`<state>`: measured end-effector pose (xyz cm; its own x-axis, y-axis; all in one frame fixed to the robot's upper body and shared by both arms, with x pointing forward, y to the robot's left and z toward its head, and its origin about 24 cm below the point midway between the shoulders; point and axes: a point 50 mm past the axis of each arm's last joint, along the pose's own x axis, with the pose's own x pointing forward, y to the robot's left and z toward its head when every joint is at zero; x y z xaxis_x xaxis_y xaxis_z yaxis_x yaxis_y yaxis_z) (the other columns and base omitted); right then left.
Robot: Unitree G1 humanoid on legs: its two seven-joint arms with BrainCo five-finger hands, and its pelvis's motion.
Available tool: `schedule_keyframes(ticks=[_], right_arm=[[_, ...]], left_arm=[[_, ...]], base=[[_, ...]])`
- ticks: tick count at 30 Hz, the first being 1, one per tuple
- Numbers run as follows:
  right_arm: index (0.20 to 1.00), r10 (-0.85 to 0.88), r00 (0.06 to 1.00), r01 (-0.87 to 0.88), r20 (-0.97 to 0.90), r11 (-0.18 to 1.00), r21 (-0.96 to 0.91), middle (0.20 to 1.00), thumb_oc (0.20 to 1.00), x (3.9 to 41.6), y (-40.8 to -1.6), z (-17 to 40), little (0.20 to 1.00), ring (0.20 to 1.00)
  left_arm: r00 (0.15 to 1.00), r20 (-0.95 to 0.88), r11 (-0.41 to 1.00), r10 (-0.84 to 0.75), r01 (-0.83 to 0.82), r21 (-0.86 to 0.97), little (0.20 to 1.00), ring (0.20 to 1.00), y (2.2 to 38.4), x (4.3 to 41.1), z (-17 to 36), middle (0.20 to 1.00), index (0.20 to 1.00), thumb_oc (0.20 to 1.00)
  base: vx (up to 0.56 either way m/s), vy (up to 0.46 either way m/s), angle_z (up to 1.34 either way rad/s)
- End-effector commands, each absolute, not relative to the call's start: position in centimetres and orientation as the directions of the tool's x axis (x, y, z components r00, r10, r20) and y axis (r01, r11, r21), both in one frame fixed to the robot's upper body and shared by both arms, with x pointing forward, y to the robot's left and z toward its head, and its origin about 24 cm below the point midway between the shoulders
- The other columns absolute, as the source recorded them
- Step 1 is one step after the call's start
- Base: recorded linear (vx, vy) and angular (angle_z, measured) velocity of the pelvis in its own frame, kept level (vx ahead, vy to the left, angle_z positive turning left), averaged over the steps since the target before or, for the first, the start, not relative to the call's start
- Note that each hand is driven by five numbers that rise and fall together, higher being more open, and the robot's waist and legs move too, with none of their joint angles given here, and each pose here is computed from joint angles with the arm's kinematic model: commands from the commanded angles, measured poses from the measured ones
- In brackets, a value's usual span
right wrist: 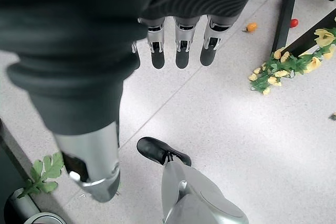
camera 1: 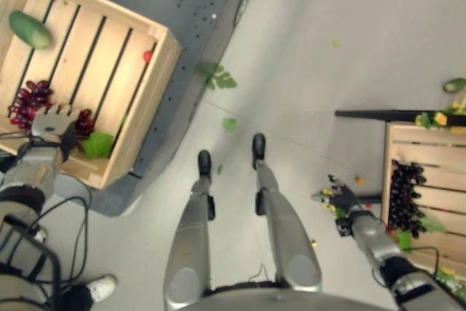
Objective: Pick up the fruits from the basket on one side to the basket on the other side
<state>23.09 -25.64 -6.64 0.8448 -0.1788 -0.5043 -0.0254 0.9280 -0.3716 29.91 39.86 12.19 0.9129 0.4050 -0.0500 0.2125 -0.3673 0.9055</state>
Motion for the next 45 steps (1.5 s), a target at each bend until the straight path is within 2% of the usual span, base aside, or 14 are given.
schedule_keyframes(ticks=[1,20,21,23,37,45], right_arm=[[1.000,-0.222,0.828,0.002,-0.515,0.920,-0.393,1.000,1.000,22.0,-27.5,-6.8,1.000,1.000],[1.000,-0.190,0.829,-0.012,-0.527,0.935,-0.356,1.000,1.000,21.5,-26.9,-7.1,1.000,1.000],[1.000,-0.188,0.831,-0.011,-0.524,0.935,-0.354,1.000,1.000,21.6,-26.9,-7.0,1.000,1.000],[1.000,-0.190,0.831,-0.006,-0.523,0.937,-0.349,1.000,1.000,21.5,-27.0,-6.9,1.000,1.000],[1.000,-0.170,0.861,0.000,-0.480,0.943,-0.333,1.000,1.000,22.4,-26.6,-6.1,1.000,1.000],[1.000,-0.179,0.864,0.017,-0.471,0.945,-0.326,1.000,1.000,22.4,-26.8,-5.9,1.000,1.000]], left_arm=[[0.828,-0.025,-0.385,0.561,0.287,0.877,1.000,1.000,44.0,27.0,13.9,1.000,1.000,1.000],[0.827,0.041,-0.432,0.561,0.250,0.867,1.000,1.000,44.2,27.7,16.2,1.000,1.000,1.000],[0.824,0.045,-0.432,0.565,0.249,0.867,0.611,0.611,44.3,27.7,16.4,0.611,0.611,0.611],[0.818,0.058,-0.437,0.572,0.245,0.865,0.200,0.200,44.5,27.7,17.1,0.200,0.200,0.200],[0.803,0.041,-0.409,0.594,0.259,0.875,0.200,0.200,44.7,27.5,16.6,0.200,0.200,0.200],[0.825,0.036,-0.410,0.564,0.242,0.879,0.200,0.200,43.8,28.6,16.9,0.200,0.200,0.200]], base=[[0.00,0.021,0.04],[0.02,0.017,0.01],[0.04,0.039,-0.01],[0.03,0.031,0.00],[0.00,0.001,0.01],[0.00,0.000,0.00]])
